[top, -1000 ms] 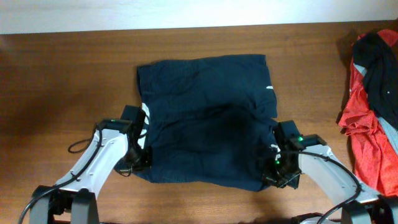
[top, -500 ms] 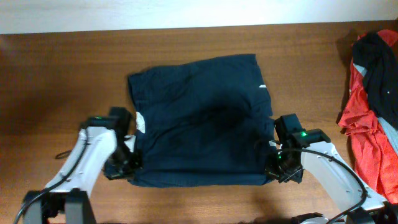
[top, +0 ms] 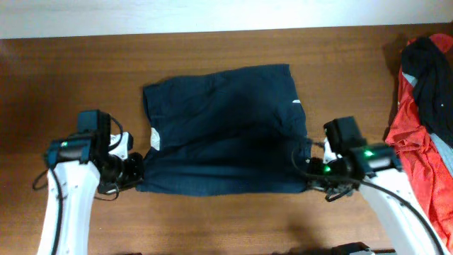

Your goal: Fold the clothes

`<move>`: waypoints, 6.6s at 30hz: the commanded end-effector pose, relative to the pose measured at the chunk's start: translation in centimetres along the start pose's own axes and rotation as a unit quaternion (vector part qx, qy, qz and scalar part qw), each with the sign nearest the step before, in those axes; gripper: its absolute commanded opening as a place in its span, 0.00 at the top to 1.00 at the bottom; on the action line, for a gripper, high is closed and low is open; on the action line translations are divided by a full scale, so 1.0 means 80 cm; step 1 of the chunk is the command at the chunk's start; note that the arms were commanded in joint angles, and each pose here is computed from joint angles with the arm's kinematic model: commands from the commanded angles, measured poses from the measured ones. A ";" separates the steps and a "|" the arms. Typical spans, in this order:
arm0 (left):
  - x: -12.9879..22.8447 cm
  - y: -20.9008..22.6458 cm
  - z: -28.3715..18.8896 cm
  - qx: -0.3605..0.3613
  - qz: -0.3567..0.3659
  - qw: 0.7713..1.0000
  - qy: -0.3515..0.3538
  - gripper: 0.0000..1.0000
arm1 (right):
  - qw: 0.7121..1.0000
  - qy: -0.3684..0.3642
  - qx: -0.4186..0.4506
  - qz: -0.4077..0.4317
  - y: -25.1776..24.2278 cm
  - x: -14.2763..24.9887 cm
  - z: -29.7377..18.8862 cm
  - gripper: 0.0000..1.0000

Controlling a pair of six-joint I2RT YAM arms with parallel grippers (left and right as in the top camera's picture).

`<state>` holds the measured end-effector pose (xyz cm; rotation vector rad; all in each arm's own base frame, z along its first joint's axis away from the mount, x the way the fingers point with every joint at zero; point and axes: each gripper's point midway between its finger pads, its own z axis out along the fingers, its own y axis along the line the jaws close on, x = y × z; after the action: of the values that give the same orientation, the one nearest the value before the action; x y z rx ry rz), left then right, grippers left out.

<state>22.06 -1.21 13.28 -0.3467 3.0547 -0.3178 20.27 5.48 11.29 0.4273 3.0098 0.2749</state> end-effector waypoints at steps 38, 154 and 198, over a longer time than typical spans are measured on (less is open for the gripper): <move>0.067 0.002 0.083 0.055 -0.099 0.992 0.048 0.68 | 0.997 0.067 -0.038 0.018 0.006 0.030 0.050 0.88; -0.064 0.069 0.121 -0.066 -0.065 0.993 0.068 0.36 | 0.990 0.075 -0.033 -0.114 0.000 -0.001 0.034 0.25; -0.071 0.071 0.100 -0.079 -0.052 0.995 0.036 0.62 | 0.973 0.160 -0.153 -0.063 0.021 0.063 0.119 0.13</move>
<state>26.58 4.30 3.70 -0.5277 3.1729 -0.0513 17.37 8.70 2.14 0.2369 3.2266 0.7159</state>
